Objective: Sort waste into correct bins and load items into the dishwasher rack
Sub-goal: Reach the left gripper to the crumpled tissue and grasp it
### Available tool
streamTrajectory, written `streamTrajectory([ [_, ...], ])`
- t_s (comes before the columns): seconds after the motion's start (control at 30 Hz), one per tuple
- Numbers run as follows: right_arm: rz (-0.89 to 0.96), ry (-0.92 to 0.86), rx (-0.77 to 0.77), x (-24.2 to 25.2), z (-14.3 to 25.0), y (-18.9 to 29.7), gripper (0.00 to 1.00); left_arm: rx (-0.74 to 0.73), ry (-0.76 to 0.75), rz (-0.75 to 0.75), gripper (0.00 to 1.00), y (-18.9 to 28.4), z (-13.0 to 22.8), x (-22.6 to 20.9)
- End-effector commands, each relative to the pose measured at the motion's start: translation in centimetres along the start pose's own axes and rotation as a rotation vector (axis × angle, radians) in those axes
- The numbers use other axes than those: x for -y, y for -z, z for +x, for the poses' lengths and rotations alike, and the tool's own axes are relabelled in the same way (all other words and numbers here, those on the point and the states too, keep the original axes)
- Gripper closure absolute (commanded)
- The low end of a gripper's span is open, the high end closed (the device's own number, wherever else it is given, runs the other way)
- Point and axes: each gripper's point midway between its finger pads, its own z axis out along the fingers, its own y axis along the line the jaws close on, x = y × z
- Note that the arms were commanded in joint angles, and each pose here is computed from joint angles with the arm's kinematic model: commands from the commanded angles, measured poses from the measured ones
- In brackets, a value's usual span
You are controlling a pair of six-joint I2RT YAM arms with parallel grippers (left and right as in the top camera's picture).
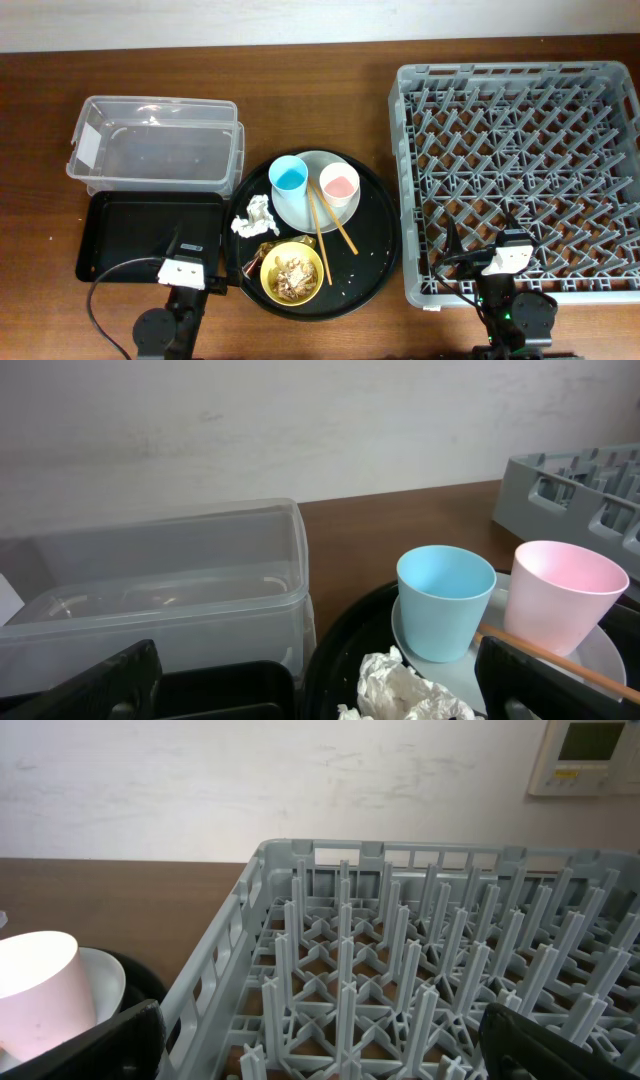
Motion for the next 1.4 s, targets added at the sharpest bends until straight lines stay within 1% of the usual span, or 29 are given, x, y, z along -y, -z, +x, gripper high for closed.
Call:
streamTrajectory([
  [0.0, -0.008, 0.007, -0.003, -0.2, 0.3, 0.0, 0.02, 0.001, -0.016, -0.006, 0.00, 0.0, 0.1, -0.1],
  [0.97, -0.008, 0.007, -0.003, -0.2, 0.3, 0.0, 0.02, 0.007, -0.018, -0.007, 0.00, 0.0, 0.0, -0.1],
  [1.0, -0.008, 0.006, -0.003, -0.2, 0.3, 0.0, 0.02, 0.025, -0.018, -0.002, 0.00, 0.0, -0.5, 0.0],
  [1.03, -0.008, 0.007, -0.003, -0.2, 0.3, 0.0, 0.02, 0.041, -0.018, 0.122, 0.00, 0.2, -1.0, 2.1],
  [1.07, -0.008, 0.007, -0.003, -0.2, 0.3, 0.0, 0.02, 0.041, 0.027, 0.206, 0.00, 0.7, -1.8, 3.5],
  [1.1, -0.009, 0.007, -0.003, -0.2, 0.3, 0.0, 0.02, 0.043, 0.074, 0.217, 0.00, 1.2, -3.1, 3.7],
  [1.13, -0.008, 0.007, -0.003, -0.2, 0.3, 0.0, 0.02, 0.081, 0.065, 0.242, 0.00, 2.4, -6.3, 4.1],
  [1.17, -0.008, 0.006, -0.003, -0.2, 0.3, 0.0, 0.02, 0.118, 0.055, 0.242, 0.00, 3.8, -10.6, 4.1],
  [1.2, -0.008, 0.006, -0.003, -0.2, 0.3, 0.0, 0.02, 0.096, 0.060, 0.242, 0.00, 4.7, -13.3, 4.1],
  [1.23, -0.008, 0.007, -0.003, -0.2, 0.3, 0.0, 0.02, 0.004, 0.084, 0.242, 0.00, 4.9, -14.8, 4.1],
  [1.27, -0.008, 0.006, -0.003, -0.2, 0.3, 0.0, 0.02, -0.140, 0.119, 0.243, 0.00, 4.5, -15.4, 4.0],
  [1.3, -0.008, 0.006, -0.003, -0.2, 0.3, 0.0, 0.02, -0.313, 0.165, 0.242, 0.00, 3.7, -14.9, 3.9],
  [1.37, -0.008, 0.007, -0.003, -0.2, 0.3, 0.0, 0.02, -0.605, 0.248, 0.257, 0.00, 2.4, -12.7, 4.2],
])
